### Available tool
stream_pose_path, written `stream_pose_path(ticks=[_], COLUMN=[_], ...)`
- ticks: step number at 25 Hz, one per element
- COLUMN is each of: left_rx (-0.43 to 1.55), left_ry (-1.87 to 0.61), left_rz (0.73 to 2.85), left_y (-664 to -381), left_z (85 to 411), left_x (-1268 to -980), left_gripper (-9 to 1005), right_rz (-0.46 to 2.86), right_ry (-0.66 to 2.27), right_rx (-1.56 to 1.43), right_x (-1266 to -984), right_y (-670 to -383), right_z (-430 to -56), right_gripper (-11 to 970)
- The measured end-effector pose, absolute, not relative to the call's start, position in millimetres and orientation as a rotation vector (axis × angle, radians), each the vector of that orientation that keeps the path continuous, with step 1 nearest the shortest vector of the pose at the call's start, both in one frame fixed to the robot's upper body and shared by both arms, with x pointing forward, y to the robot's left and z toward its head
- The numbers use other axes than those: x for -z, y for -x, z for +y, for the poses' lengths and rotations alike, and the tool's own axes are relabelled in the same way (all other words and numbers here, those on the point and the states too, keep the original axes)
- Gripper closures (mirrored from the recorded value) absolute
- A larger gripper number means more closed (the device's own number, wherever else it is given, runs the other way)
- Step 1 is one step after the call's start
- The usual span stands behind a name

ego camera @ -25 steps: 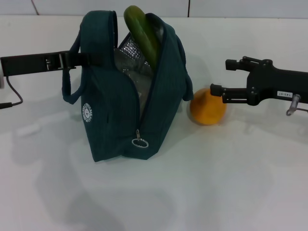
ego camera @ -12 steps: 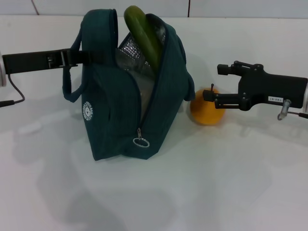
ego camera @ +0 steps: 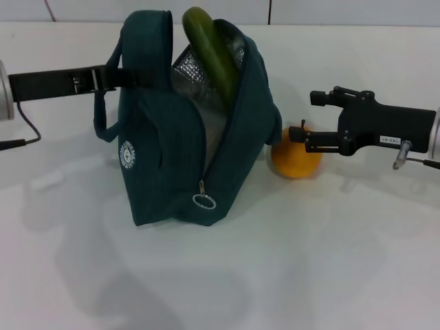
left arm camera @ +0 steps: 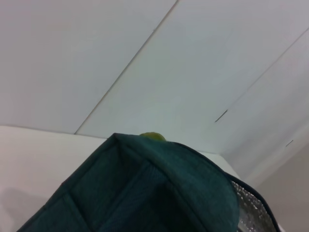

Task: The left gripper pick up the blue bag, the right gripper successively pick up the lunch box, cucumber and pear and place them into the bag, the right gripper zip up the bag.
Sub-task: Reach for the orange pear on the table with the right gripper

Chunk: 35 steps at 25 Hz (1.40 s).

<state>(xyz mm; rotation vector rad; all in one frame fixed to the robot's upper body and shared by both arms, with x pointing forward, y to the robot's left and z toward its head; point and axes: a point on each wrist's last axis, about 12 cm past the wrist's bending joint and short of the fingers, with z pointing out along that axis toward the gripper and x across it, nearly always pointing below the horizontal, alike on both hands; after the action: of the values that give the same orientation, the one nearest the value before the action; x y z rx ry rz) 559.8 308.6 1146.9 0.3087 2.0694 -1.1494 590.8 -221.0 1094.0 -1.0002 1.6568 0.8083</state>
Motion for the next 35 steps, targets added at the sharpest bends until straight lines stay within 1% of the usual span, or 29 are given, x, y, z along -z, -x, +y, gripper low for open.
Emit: stream_pose_path(ticks=[10, 25, 35], left_rx=[1.149, 1.146, 1.143], left_ry=[-0.319, -0.315, -0.314], left_rz=[2.059, 2.057, 2.058], left_y=[-562.0, -562.5, -562.3], left_z=[307.7, 307.7, 308.5], left_x=[-1149.2, -1149.2, -1148.9], left_gripper=[954, 954, 954], right_rz=[1.692, 1.714, 1.704], right_ry=[1.021, 1.017, 1.024], right_rx=[-0.811, -0.774, -0.778], right_x=[-1088.0, -1083.8, -1084.0], right_y=[-592.3, -593.0, -591.8], right_z=[-215.6, -218.3, -217.5], right_gripper=[151, 192, 377])
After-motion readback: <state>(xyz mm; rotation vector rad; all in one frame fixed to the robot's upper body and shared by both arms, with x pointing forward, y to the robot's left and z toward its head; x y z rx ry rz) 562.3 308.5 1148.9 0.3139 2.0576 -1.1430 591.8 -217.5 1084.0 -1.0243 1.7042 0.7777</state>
